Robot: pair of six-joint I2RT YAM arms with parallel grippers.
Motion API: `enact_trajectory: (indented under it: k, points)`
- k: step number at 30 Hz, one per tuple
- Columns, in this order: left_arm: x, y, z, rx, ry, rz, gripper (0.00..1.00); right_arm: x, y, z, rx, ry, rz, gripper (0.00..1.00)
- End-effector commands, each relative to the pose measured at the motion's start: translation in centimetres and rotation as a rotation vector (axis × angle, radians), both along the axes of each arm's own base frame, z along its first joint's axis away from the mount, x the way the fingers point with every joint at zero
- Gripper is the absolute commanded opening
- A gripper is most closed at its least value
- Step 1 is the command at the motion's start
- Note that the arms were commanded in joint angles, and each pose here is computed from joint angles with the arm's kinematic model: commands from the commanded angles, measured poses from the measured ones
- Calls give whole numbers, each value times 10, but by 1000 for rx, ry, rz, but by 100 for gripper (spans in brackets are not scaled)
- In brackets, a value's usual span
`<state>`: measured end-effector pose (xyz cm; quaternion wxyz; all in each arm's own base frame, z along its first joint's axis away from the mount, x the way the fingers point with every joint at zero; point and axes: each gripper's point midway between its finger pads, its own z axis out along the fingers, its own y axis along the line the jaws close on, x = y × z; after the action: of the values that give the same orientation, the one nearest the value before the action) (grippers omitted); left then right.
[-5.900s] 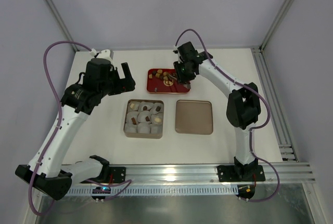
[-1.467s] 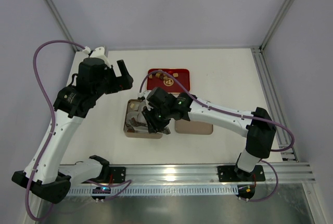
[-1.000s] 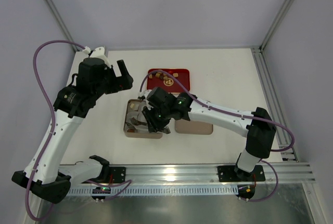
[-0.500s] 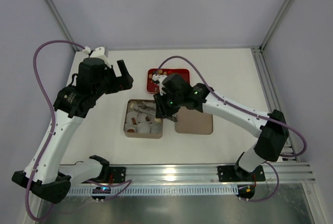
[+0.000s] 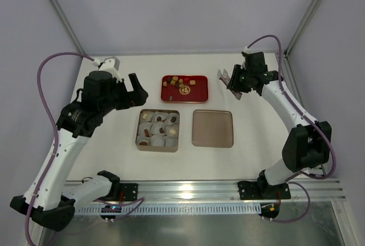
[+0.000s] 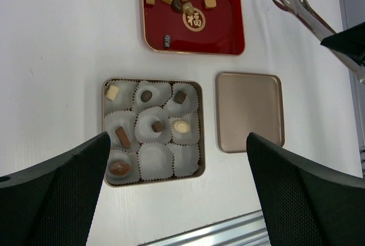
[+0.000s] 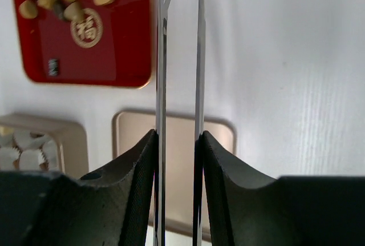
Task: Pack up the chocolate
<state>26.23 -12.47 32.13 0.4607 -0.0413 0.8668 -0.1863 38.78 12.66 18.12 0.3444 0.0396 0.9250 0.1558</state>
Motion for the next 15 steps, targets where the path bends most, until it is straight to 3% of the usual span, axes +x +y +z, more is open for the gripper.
enact_trajectory:
  k: [1, 8, 15]
  points:
    - [-7, -10, 3, -64, -16, -46, 100, 32, -32, -8, -37, -32, -91, 38]
    - [-21, -26, -26, -134, 61, -116, 100, 65, -104, -57, -147, 50, -280, 39]
    - [-30, -29, -46, -152, 99, -133, 100, 74, -121, -99, -197, 170, -286, 47]
